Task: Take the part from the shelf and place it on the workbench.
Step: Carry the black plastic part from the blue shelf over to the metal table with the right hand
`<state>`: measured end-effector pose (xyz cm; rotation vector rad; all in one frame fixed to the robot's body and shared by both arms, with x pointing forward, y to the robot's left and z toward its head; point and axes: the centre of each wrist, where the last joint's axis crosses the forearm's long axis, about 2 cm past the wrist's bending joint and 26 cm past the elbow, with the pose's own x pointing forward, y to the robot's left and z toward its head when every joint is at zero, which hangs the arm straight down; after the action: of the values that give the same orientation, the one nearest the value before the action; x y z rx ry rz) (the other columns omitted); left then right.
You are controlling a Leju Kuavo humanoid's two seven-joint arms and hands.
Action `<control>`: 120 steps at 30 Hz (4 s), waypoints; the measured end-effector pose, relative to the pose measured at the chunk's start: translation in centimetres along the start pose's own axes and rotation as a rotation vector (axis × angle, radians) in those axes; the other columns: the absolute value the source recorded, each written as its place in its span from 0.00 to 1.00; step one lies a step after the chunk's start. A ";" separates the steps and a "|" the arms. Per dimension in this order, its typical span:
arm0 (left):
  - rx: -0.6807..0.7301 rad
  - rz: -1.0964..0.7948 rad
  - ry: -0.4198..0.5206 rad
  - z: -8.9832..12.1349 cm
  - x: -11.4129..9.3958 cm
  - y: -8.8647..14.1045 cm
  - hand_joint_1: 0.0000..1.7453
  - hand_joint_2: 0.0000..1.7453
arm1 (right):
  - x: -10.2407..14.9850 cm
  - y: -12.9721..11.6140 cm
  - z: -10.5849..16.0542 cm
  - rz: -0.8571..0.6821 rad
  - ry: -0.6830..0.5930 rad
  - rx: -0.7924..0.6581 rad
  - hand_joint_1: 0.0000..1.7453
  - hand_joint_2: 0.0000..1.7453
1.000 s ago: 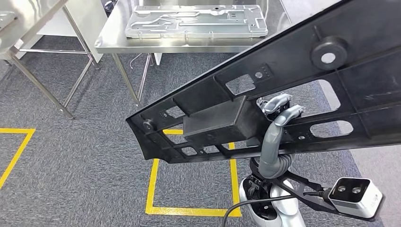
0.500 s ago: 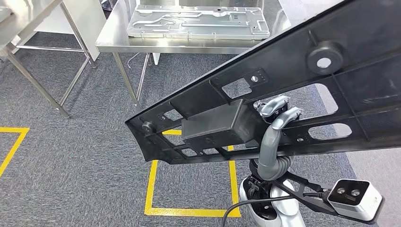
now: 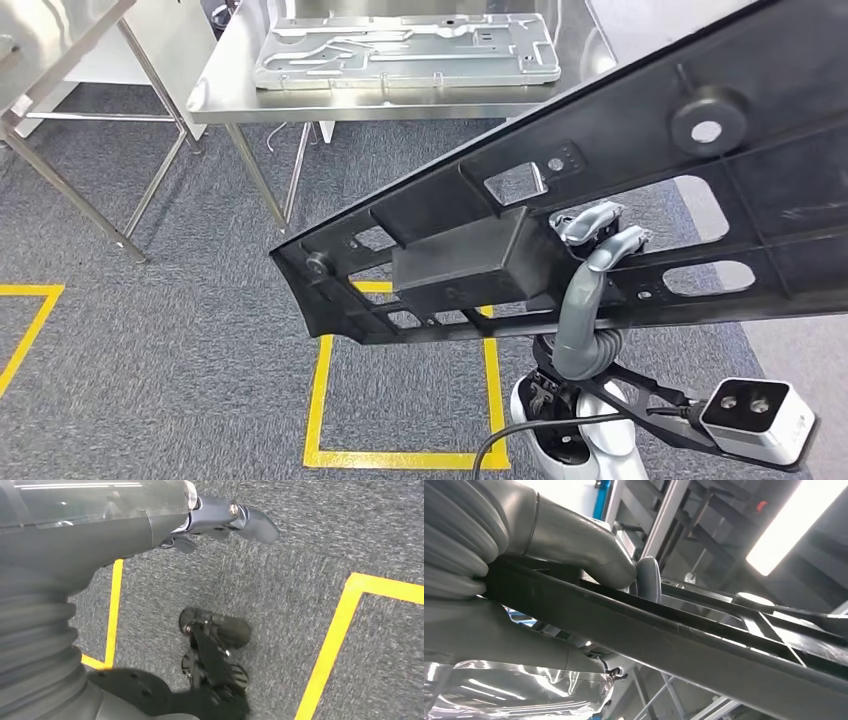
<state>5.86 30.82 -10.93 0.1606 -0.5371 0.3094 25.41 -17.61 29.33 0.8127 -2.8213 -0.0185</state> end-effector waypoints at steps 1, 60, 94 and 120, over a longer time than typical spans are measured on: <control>0.000 -0.001 0.002 0.0 -0.1 0.0 0.00 1.00 | 0.0 0.0 0.0 0.000 0.001 -0.001 1.00 1.00; 0.001 -0.017 -0.010 -0.1 0.1 0.0 0.00 1.00 | 0.8 -0.3 -0.1 -0.031 -0.029 -0.018 1.00 1.00; 0.011 -0.014 -0.004 0.1 -0.2 0.3 0.00 1.00 | 0.8 -0.6 0.0 -0.012 -0.033 -0.050 1.00 1.00; 0.024 0.005 -0.003 0.1 -0.4 0.5 0.00 1.00 | 0.8 -0.7 0.2 -0.030 -0.029 -0.057 1.00 1.00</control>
<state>5.33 31.19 -10.99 0.1830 -0.5365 0.3207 25.07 -18.59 29.28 0.8483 -2.8211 -0.1156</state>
